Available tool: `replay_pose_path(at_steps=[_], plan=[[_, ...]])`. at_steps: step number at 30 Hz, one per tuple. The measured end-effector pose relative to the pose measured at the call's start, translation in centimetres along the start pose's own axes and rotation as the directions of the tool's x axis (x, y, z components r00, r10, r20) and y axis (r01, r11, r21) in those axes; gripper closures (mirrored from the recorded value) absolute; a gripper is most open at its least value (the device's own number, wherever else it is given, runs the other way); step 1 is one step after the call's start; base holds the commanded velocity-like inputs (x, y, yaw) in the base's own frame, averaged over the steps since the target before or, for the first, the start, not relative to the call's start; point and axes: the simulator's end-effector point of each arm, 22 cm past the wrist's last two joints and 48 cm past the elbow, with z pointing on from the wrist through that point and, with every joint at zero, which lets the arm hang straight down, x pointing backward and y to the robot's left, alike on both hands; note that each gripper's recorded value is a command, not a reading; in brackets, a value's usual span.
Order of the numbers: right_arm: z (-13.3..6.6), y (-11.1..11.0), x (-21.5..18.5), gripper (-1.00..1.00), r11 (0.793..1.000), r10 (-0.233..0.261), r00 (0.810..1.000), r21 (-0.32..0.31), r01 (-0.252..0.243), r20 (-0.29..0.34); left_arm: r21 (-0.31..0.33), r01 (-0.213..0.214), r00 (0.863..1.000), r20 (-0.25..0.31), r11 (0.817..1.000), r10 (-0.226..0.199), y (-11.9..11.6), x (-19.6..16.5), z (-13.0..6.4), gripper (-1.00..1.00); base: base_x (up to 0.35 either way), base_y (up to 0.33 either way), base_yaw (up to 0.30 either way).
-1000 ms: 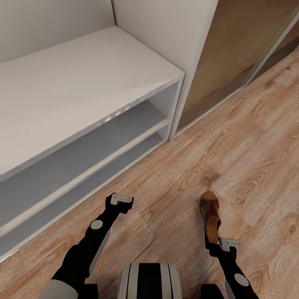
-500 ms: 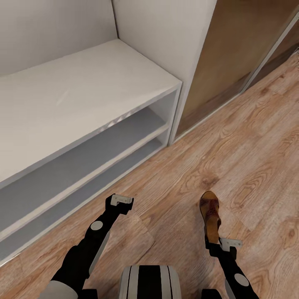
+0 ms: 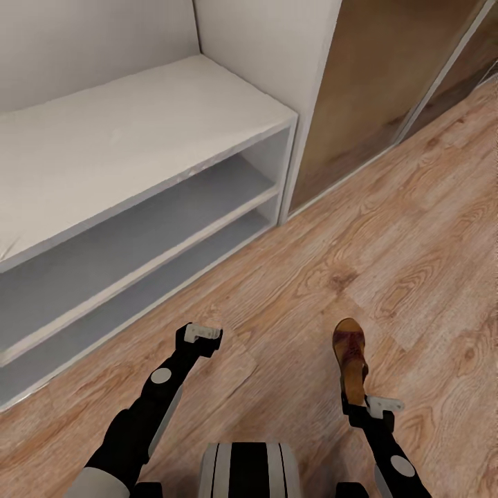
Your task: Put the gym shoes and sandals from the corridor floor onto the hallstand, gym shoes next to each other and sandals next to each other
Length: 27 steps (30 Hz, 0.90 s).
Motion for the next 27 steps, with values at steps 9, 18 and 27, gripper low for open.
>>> replay_pose_path(at_steps=[9,18,27], plan=[[0.0,0.0,0.0,1.00,1.000,0.000,1.000,0.000,0.000,0.000,-0.001,0.001,1.000,-0.001,1.000,-0.001,0.1,0.0,0.0,-1.00,-0.336,0.000,0.000],[0.0,0.0,-0.1,1.00,1.000,0.000,1.000,0.000,0.000,0.001,-0.002,-0.001,1.000,-0.002,1.000,0.001,0.1,0.1,0.0,-1.00,-0.336,0.000,0.000],[-0.1,0.0,-1.0,1.00,1.000,0.002,1.000,-0.001,-0.002,0.030,-0.012,-0.007,1.000,0.002,1.000,0.007,0.8,-0.2,-0.2,-1.00,-0.336,0.000,0.000]])
